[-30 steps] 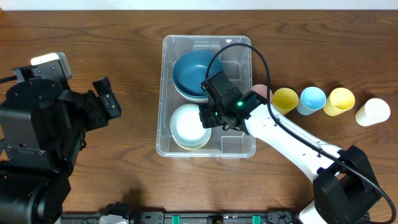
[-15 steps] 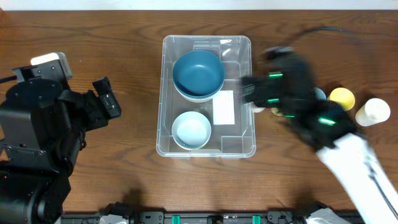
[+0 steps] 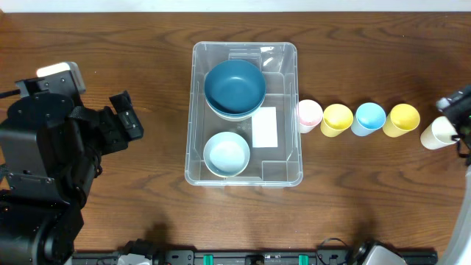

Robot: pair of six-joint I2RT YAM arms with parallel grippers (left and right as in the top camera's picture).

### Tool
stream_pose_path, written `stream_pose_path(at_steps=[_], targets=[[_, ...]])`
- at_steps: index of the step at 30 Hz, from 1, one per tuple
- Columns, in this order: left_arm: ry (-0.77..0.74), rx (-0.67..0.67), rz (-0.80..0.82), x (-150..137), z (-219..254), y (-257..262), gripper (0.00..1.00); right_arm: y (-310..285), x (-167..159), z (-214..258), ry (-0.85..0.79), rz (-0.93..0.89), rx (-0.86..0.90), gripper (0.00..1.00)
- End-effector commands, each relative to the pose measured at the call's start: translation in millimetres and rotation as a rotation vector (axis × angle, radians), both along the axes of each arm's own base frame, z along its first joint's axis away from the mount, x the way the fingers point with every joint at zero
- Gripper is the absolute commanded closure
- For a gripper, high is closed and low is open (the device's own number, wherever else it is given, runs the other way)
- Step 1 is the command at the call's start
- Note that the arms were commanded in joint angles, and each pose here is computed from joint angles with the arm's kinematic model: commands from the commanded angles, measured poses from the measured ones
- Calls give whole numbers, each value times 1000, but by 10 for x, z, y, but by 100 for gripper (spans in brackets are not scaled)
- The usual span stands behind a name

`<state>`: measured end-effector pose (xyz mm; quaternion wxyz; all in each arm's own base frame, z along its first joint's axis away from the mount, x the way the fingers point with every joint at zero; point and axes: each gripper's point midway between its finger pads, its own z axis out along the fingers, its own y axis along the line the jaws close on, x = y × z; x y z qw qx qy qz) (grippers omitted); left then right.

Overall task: Pack container
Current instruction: 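Move the right gripper to the white cup at the far right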

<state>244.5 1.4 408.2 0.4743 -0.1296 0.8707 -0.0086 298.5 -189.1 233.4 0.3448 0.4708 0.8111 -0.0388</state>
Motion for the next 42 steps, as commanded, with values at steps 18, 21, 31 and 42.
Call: stream_pose_path(at_steps=[18,21,31,42], targets=[[1,9,12,0,-4,29,2,-682,-283,-1408,220,-206,375,13],[1,9,12,0,-4,29,2,-742,-354,-1445,222,-225,378,13],[1,9,12,0,-4,29,2,-626,-119,-1733,209,-150,363,13],[1,9,12,0,-4,29,2,-657,-327,-2019,341,-198,366,78]])
